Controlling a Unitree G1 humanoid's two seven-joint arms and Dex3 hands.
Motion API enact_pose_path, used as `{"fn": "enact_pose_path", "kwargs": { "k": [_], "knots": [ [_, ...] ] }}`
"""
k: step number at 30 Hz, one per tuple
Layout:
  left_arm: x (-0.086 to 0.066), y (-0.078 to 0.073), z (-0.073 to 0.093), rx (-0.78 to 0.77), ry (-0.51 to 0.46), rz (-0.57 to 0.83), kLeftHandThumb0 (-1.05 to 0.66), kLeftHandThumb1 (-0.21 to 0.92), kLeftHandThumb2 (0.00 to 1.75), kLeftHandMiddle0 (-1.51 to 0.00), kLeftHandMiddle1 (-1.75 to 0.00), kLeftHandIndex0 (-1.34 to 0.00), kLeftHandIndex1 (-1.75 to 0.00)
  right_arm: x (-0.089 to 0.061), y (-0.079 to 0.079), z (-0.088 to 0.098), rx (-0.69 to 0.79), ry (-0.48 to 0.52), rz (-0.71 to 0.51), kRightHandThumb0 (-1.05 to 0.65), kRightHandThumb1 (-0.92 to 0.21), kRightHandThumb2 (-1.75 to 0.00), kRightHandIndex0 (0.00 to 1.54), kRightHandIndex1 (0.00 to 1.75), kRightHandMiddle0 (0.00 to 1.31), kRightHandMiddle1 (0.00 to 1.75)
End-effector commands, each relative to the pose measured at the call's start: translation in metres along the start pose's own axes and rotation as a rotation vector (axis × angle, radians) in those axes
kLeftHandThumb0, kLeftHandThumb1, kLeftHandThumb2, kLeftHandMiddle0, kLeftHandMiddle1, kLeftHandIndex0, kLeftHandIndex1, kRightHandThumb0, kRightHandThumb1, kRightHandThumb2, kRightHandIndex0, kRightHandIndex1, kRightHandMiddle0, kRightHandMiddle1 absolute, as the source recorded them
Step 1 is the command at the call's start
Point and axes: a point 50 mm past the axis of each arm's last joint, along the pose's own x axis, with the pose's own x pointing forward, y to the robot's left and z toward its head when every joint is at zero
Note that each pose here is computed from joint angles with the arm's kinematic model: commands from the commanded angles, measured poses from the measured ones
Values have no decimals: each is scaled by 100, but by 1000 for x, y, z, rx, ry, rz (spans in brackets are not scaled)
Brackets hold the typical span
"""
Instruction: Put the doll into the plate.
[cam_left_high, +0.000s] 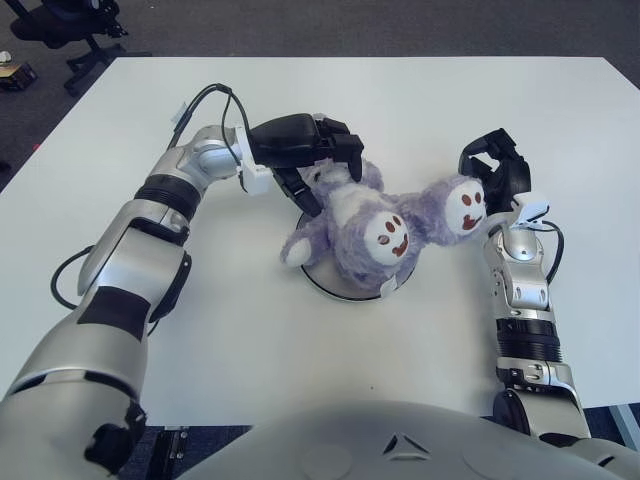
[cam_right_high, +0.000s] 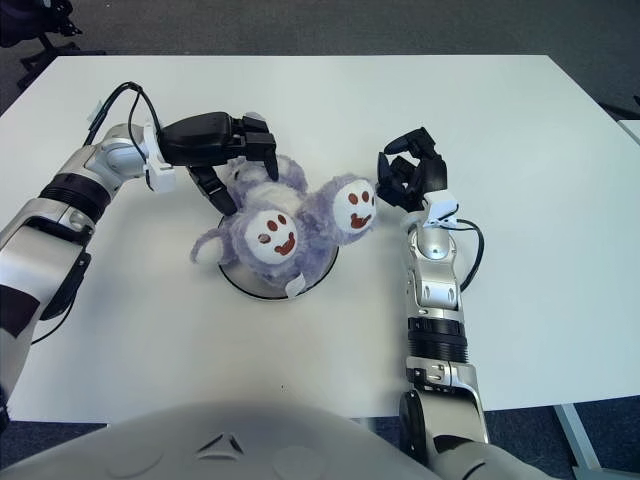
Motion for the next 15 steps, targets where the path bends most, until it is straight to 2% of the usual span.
{"fn": "enact_pose_path", "kwargs": {
  "k": [1,2,6,15],
  "knots": [
    [2,-5,1,-8,-19,-64,-87,92,36,-53,-90,-23,-73,4,-3,4,0,-15,-10,-38,-66,-86,85,175,36,175],
    [2,-5,1,-10,-22,-67,-89,92,37,-54,-83,-26,-57,4,-3,4,0,-14,-10,-38,-66,-86,85,175,36,175],
    [2,-5,1,-23,-31,-70,-93,92,40,-57,-71,-33,-28,5,-3,4,-1,-13,-11,-38,-66,-87,85,175,36,175],
    [2,-3,1,-105,-42,-55,-97,92,35,-59,-69,-33,-13,7,-3,2,-5,-8,-12,-38,-66,-87,85,175,36,175]
  ]
}}
